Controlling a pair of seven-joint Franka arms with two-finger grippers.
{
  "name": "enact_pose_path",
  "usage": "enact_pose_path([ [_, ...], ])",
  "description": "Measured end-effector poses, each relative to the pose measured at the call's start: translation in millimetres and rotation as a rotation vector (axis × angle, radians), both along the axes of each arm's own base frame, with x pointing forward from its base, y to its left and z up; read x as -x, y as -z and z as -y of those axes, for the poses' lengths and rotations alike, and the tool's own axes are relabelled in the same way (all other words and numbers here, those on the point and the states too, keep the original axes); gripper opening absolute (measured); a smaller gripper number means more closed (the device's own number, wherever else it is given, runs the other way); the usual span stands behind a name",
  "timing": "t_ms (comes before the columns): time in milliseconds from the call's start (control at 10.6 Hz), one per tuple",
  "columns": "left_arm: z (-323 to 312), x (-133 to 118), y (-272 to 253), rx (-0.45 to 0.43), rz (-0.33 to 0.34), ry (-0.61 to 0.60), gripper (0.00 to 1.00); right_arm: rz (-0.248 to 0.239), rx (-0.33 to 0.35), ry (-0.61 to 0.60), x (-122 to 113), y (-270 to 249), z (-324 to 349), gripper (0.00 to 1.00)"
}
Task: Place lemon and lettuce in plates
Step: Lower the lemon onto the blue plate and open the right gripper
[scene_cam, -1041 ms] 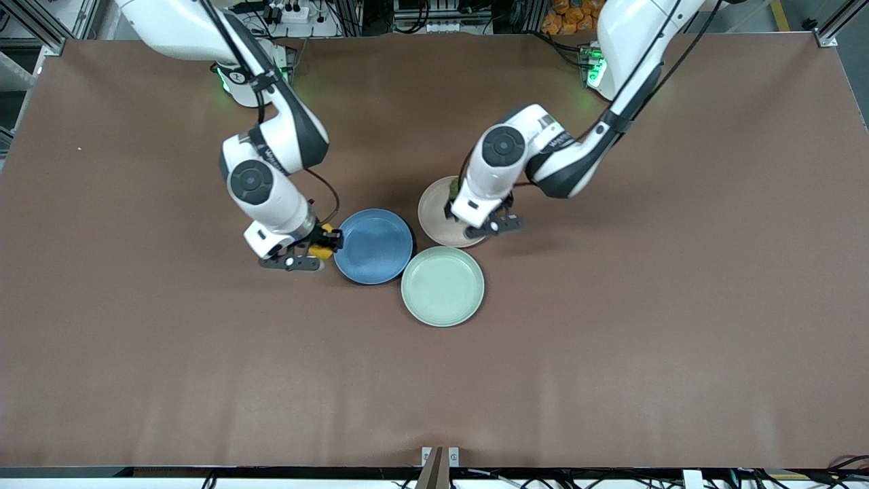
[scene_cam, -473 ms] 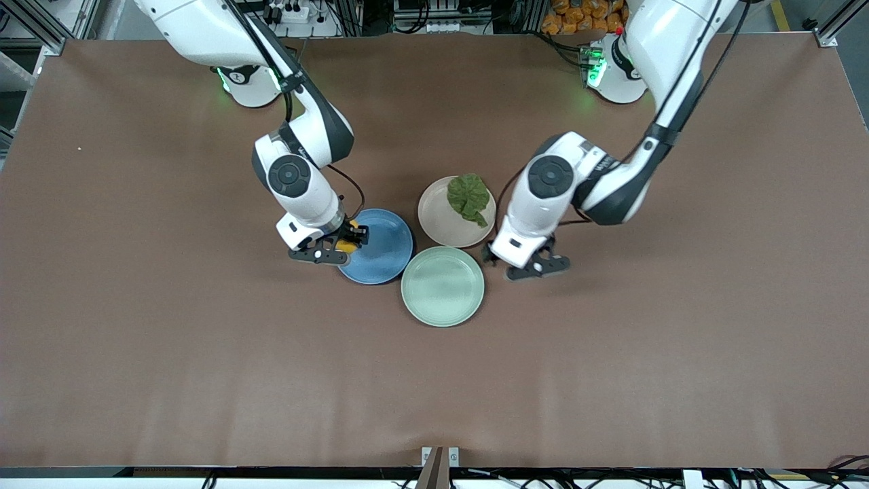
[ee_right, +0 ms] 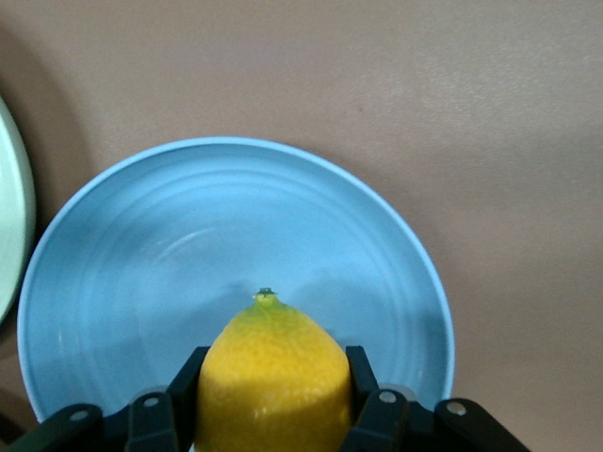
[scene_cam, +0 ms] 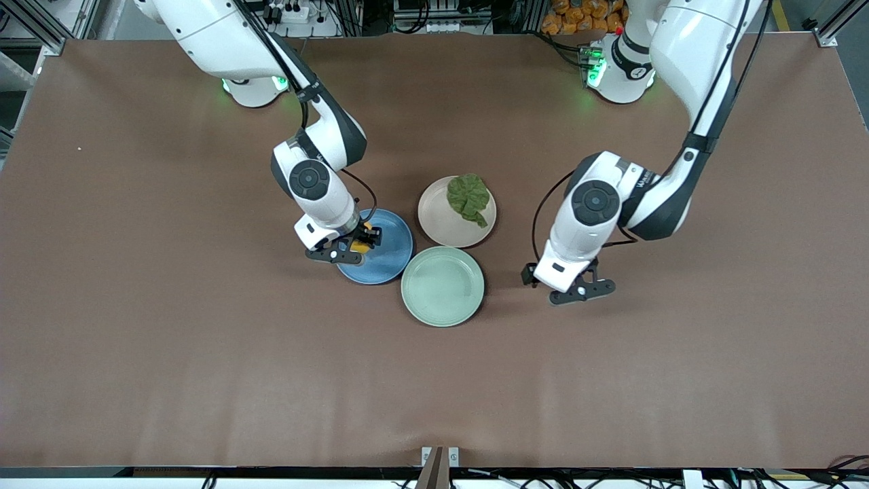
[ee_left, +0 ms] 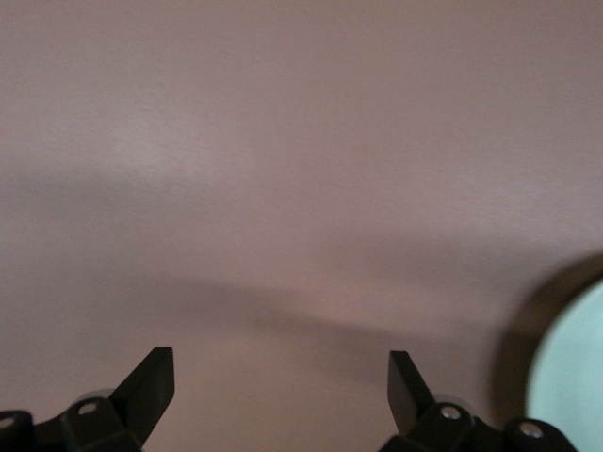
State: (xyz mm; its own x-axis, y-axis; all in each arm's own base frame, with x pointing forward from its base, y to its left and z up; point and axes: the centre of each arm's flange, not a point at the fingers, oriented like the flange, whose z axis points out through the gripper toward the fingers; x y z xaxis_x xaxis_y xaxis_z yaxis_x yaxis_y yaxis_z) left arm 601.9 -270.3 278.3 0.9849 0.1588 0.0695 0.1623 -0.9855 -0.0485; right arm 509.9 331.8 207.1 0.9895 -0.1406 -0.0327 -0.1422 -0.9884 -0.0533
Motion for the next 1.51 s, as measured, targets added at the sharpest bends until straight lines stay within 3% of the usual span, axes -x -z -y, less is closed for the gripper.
enact_pose_path([
  [284, -55, -13, -3, -0.046, -0.068, 0.031, 1.0, -0.003, 0.0, 0.005, -1, 7, -4, 0.64],
  [378, -68, -14, -2, -0.06, -0.095, 0.027, 1.0, -0.003, -0.001, 0.022, -3, 7, -5, 0.71],
  [568, -84, -9, 4, -0.087, -0.16, 0.003, 1.0, -0.001, -0.003, 0.036, -6, 8, -6, 0.97],
  [757, -101, 3, 14, -0.061, -0.221, -0.033, 1.0, 0.008, -0.005, 0.042, -12, 3, -6, 1.0],
  [946, -123, 23, 10, -0.014, -0.271, -0.022, 1.0, -0.013, 0.012, 0.049, -24, -10, -5, 1.0],
  [1230, -145, 52, -27, 0.025, -0.262, 0.038, 1.0, -0.077, 0.054, 0.056, -57, -50, 9, 1.0],
  [1514, -143, 60, -93, 0.029, -0.149, 0.052, 1.0, -0.149, 0.078, -0.021, -91, -91, 47, 1.0],
])
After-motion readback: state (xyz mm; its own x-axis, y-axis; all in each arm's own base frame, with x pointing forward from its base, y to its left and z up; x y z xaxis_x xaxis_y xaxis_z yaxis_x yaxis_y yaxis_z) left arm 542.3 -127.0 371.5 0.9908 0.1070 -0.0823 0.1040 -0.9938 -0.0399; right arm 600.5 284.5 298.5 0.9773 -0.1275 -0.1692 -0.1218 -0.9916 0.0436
